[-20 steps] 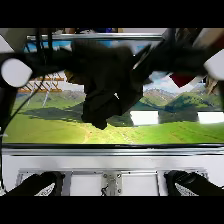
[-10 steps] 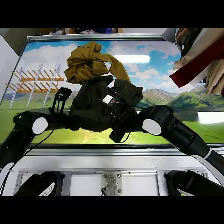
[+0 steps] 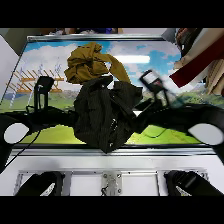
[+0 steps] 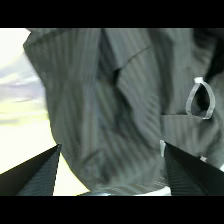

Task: Fold the clothes and pants, and hang the long-sleeved shirts on hangers.

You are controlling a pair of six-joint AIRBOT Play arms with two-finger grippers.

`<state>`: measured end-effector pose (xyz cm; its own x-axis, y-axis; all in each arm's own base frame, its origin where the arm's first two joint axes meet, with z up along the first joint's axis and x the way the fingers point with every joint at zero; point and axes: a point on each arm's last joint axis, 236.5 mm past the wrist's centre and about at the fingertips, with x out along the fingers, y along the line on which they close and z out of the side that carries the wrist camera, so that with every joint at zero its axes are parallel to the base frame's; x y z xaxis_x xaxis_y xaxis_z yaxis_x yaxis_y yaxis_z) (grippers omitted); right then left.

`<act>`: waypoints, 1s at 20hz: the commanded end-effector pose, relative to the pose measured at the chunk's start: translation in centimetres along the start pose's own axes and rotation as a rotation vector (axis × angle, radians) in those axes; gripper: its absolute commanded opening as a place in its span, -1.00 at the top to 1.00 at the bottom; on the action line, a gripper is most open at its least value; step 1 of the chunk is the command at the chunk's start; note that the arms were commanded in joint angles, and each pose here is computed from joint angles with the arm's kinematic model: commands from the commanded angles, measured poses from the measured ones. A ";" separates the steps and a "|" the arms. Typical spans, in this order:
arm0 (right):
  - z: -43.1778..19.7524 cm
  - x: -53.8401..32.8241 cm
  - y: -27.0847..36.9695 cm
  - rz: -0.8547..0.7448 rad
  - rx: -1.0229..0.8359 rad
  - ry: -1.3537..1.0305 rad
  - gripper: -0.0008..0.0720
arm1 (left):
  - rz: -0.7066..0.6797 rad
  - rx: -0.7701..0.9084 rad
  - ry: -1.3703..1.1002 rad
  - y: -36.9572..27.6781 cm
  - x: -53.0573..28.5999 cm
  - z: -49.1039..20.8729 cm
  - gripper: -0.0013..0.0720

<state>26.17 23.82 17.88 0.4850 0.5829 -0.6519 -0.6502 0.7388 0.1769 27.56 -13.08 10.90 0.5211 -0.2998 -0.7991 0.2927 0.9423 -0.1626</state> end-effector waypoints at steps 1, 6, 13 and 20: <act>1.6 -5.7 -5.4 -0.145 0.183 -0.148 -0.76 | -0.058 0.010 0.108 -4.2 1.8 -1.0 -0.86; -1.2 -9.6 -10.9 -0.313 0.343 -0.129 -0.76 | 0.095 0.314 0.223 -9.5 9.4 -5.1 -0.66; -2.0 -9.6 -11.1 -0.315 0.369 -0.099 -0.76 | 0.204 0.476 0.396 -10.4 16.7 -11.3 -0.66; -2.1 -9.6 -11.1 -0.314 0.392 -0.101 -0.75 | 0.178 0.433 0.367 -10.4 19.3 -10.8 -0.66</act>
<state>27.64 9.32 20.68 0.6907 0.3279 -0.6445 -0.2127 0.9440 0.2524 25.21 -26.66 -8.34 0.2967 0.0150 -0.9548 0.5723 0.7977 0.1903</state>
